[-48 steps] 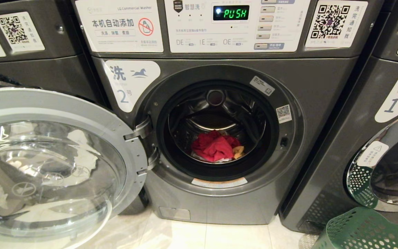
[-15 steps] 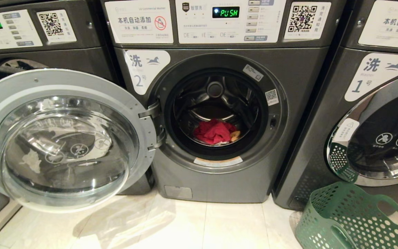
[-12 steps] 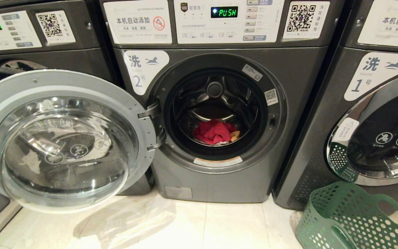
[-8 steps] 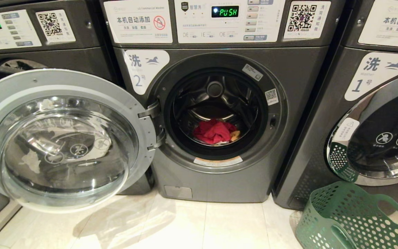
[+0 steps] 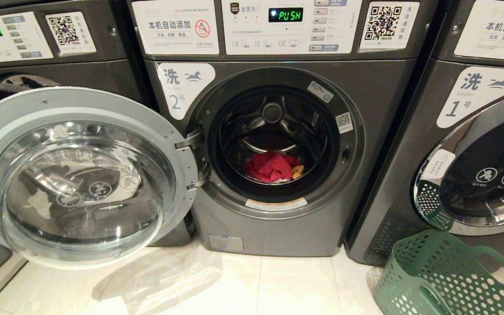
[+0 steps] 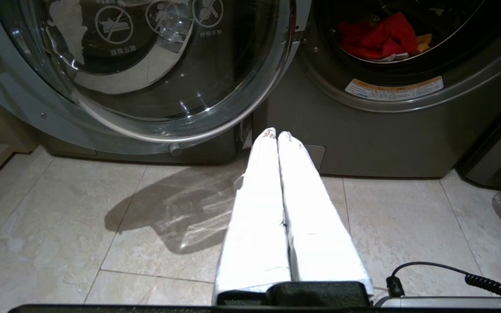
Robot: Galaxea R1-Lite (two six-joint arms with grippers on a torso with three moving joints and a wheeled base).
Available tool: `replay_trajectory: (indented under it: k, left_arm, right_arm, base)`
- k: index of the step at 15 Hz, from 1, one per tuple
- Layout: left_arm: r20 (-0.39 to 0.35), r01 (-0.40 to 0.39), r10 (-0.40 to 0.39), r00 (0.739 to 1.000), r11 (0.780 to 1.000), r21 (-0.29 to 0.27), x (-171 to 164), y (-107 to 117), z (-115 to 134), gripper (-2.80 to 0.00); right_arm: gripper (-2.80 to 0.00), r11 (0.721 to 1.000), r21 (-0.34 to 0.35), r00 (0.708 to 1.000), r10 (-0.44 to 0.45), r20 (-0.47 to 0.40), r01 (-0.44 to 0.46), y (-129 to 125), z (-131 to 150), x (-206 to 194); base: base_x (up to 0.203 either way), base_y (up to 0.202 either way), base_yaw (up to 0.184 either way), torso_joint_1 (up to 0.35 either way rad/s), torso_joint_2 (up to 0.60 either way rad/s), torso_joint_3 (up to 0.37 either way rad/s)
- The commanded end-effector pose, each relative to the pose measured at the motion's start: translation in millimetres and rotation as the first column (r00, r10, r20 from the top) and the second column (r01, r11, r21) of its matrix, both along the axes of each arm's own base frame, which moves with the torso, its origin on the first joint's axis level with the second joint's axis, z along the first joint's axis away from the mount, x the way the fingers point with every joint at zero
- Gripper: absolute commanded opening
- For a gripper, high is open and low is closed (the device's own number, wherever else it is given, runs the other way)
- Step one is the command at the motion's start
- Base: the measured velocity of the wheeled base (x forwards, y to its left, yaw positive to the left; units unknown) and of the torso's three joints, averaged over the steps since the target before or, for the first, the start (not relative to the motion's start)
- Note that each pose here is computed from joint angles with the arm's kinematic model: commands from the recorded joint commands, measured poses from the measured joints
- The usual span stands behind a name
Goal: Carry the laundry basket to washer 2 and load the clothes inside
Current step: Close the washing machine door with the left hand
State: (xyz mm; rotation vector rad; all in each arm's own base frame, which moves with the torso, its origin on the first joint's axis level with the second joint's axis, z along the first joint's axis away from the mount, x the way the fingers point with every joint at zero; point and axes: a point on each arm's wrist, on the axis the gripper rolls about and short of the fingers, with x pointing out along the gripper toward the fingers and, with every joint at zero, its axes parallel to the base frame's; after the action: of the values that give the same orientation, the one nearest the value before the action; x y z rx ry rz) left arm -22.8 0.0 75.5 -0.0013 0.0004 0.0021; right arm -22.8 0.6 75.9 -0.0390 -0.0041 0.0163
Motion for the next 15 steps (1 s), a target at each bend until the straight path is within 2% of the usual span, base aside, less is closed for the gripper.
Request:
replay_trajectory:
  k: [1, 3, 5, 6, 7, 9, 11, 13, 15]
  left_arm:
    - [0.001, -0.001, 0.001, 1.0, 1.0, 0.0, 0, 0, 0, -2.8]
    - [0.008, -0.002, 0.002, 1.0, 1.0, 0.009, 0, 0, 1, -2.8]
    - [0.094, -0.002, -0.006, 0.996, 0.996, 0.085, -8, 0, 27, -2.8]
    - [0.151, -0.008, -0.01, 0.989, 0.993, 0.114, -15, 0, 56, -2.8]
    - [0.17, -0.015, -0.007, 0.985, 0.992, 0.128, -17, 0, 84, -2.8]
    - [0.152, -0.037, 0.015, 0.988, 0.99, 0.138, -2, 0, 152, -2.8]
    - [0.115, -0.077, 0.062, 0.991, 0.988, 0.134, 45, 1, 229, -2.8]
    - [0.104, -0.135, 0.124, 0.987, 0.984, 0.115, 110, 4, 291, -2.8]
    - [0.081, -0.207, 0.199, 0.977, 0.973, 0.1, 179, 13, 323, -2.8]
  right_arm:
    - [-2.8, 1.0, -0.001, 1.0, 0.0, -0.002, 0.0, 0, 0, 0]
    - [-2.8, 0.999, -0.031, 1.0, 0.005, -0.003, -0.005, 0, 0, 0]
    - [-2.8, 0.999, -0.045, 1.0, 0.005, -0.005, -0.005, 0, -1, 0]
    - [-2.8, 0.999, -0.045, 1.0, 0.005, -0.006, -0.005, 0, -1, 0]
    - [-2.8, 0.999, -0.045, 1.0, 0.006, -0.003, -0.006, 0, 0, 0]
    - [-2.8, 0.999, -0.035, 1.0, 0.005, -0.003, -0.005, 0, 0, 0]
    - [-2.8, 1.0, -0.028, 1.0, 0.002, -0.003, -0.002, 0, 0, 0]
    - [-2.8, 1.0, -0.021, 1.0, 0.0, -0.002, 0.0, 0, 0, 0]
    - [-2.8, 1.0, -0.021, 1.0, 0.0, -0.002, 0.0, 0, 0, 0]
  base:
    - [0.0, 0.0, 0.0, 0.0, 0.0, 0.0]
    - [0.0, 0.0, 0.0, 0.0, 0.0, 0.0]
    - [0.0, 0.0, 0.0, 0.0, 0.0, 0.0]
    - [0.0, 0.0, 0.0, 0.0, 0.0, 0.0]
    - [0.0, 0.0, 0.0, 0.0, 0.0, 0.0]
    - [0.0, 0.0, 0.0, 0.0, 0.0, 0.0]
    - [0.0, 0.0, 0.0, 0.0, 0.0, 0.0]
    - [0.0, 0.0, 0.0, 0.0, 0.0, 0.0]
    - [0.0, 0.0, 0.0, 0.0, 0.0, 0.0]
